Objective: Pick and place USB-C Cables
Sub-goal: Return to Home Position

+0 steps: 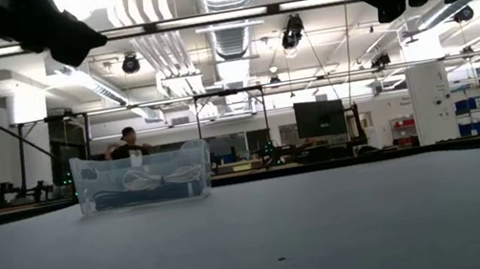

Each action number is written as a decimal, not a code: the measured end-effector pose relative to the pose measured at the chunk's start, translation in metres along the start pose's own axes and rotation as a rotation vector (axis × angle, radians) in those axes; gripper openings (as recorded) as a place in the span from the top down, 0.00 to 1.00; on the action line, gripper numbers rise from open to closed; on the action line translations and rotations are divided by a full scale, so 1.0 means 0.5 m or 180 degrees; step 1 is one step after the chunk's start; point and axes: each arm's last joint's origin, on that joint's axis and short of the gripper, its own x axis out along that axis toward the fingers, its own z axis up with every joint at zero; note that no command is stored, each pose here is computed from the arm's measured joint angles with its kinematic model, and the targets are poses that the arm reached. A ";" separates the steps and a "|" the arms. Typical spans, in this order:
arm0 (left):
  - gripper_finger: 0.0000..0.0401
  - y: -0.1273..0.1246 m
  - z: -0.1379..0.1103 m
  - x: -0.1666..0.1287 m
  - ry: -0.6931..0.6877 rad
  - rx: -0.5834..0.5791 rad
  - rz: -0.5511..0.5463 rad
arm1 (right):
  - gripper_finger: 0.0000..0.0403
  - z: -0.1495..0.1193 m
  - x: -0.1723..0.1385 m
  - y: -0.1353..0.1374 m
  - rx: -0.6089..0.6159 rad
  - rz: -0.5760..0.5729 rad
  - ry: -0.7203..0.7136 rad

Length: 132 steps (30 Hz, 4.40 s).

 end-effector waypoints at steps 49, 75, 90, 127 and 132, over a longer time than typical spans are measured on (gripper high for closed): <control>0.99 -0.010 -0.175 -0.086 -0.1073 -0.0165 0.0019 | 0.82 -0.066 -0.067 -0.003 -0.0056 -0.0357 0.0082; 0.99 -0.012 -0.214 -0.048 -0.1386 -0.0324 -0.0002 | 0.83 -0.050 -0.080 -0.007 -0.0169 -0.0456 -0.0118; 0.99 -0.011 -0.217 -0.043 -0.1308 -0.0247 0.0081 | 0.83 -0.030 -0.095 -0.005 -0.0326 -0.0483 -0.0408; 0.99 -0.012 -0.219 -0.040 -0.1268 -0.0250 0.0078 | 0.83 -0.017 -0.115 0.013 -0.0115 0.0260 -0.0682; 0.99 -0.012 -0.219 -0.040 -0.1267 -0.0250 0.0079 | 0.83 -0.017 -0.115 0.013 -0.0115 0.0260 -0.0684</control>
